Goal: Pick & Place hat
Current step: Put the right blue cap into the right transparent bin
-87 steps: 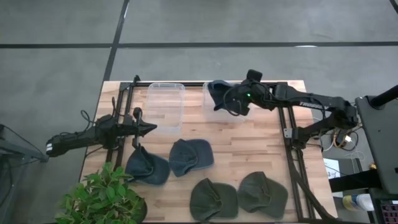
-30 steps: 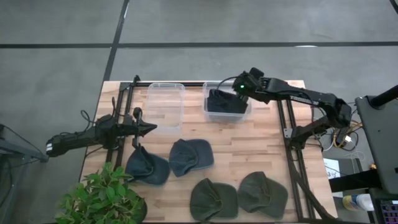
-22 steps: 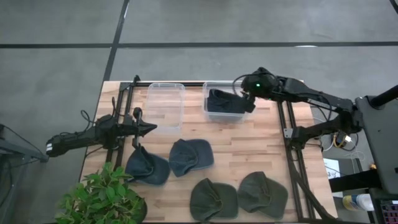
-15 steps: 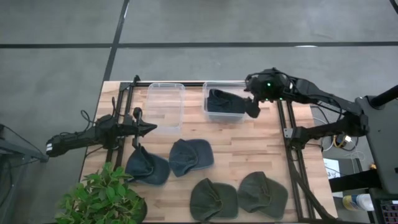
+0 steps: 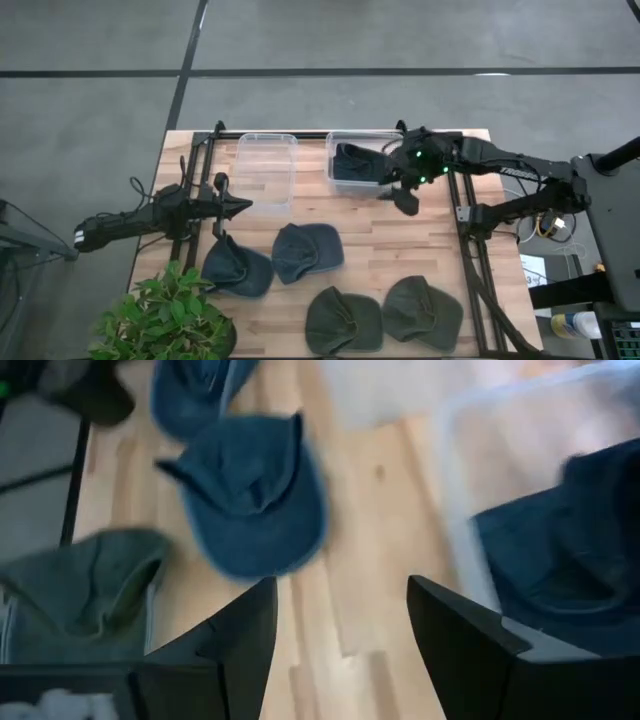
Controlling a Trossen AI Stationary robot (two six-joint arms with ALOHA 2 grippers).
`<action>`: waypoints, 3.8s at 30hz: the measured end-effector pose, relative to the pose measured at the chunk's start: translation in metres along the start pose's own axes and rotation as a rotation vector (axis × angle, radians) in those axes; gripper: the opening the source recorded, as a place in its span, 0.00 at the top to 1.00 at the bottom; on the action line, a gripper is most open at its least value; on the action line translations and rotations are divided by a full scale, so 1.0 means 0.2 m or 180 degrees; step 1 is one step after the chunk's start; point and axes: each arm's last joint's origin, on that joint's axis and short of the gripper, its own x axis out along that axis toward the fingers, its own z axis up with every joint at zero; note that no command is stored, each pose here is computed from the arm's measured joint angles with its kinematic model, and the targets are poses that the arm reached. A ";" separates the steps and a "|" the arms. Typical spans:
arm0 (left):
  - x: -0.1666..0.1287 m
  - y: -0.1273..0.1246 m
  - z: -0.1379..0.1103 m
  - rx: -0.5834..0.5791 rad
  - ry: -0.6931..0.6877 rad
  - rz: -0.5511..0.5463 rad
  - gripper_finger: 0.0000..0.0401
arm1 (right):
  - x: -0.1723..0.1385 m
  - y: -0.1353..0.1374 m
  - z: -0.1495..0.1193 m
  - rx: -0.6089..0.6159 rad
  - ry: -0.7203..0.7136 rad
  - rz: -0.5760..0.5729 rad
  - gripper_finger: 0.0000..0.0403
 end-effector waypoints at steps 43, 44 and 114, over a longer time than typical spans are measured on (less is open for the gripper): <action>0.00 0.00 0.00 0.0000 -0.0002 -0.0001 1.00 | 1.14 0.12 -0.24 0.0471 0.0503 -0.0540 0.46; 0.00 0.00 0.00 0.0000 0.0001 -0.0002 1.00 | 1.14 0.12 -0.24 0.0462 0.0474 -0.0595 0.46; 0.00 0.00 0.00 0.0000 -0.0002 -0.0002 1.00 | 1.16 0.09 -0.24 0.0359 0.0241 -0.0289 0.96</action>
